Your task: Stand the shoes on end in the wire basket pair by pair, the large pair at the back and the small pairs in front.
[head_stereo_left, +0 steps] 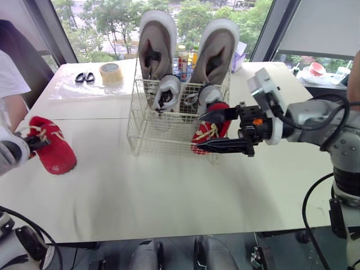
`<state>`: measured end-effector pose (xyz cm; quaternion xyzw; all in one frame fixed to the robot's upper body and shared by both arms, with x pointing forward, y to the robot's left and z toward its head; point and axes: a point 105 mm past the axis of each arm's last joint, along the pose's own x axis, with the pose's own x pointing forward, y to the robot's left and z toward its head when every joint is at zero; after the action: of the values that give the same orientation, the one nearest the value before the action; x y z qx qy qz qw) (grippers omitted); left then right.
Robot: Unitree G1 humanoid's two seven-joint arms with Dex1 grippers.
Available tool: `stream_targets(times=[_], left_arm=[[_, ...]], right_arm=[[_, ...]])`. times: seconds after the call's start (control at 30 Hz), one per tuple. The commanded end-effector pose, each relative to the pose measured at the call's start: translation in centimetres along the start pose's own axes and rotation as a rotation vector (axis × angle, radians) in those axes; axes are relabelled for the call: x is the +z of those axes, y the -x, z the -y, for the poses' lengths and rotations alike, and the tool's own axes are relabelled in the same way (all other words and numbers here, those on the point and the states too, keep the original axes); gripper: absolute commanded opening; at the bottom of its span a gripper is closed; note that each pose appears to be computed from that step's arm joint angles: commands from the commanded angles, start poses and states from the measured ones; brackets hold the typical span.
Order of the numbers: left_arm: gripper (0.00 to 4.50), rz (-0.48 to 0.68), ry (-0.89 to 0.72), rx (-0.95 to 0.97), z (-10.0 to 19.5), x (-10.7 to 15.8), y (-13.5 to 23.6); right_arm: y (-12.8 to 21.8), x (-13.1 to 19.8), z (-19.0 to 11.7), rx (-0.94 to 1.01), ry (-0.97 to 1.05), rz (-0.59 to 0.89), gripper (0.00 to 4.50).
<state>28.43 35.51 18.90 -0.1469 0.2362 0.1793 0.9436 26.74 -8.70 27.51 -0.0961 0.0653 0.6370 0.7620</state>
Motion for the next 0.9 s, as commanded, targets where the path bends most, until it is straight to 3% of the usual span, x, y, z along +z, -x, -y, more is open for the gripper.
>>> stream_targets(times=[0.03,0.17,0.27,0.43,0.63,0.9], left_arm=[[0.1,-0.014,0.028,0.009,-0.2,-0.7,0.1],[0.1,-0.061,0.053,0.058,-0.8,-1.7,-0.7],[1.16,-0.074,0.048,0.065,-0.9,-1.9,-0.7],[3.57,-0.013,-0.027,0.142,-1.6,-0.4,0.2],[3.57,-0.005,-0.014,0.19,-2.3,-0.1,0.2],[3.57,-0.141,0.062,0.138,-1.7,-2.3,-2.8]], right_arm=[[0.2,0.9,0.0,-0.008,0.041,0.022,4.5],[0.2,0.7,0.0,-0.015,0.041,0.021,4.5],[0.4,0.6,0.0,-0.023,0.04,0.019,4.5],[0.5,0.5,0.0,-0.029,0.042,0.018,4.5],[0.3,0.4,0.0,-0.029,0.046,0.02,4.5],[0.0,0.4,0.0,-0.03,0.048,0.027,4.5]])
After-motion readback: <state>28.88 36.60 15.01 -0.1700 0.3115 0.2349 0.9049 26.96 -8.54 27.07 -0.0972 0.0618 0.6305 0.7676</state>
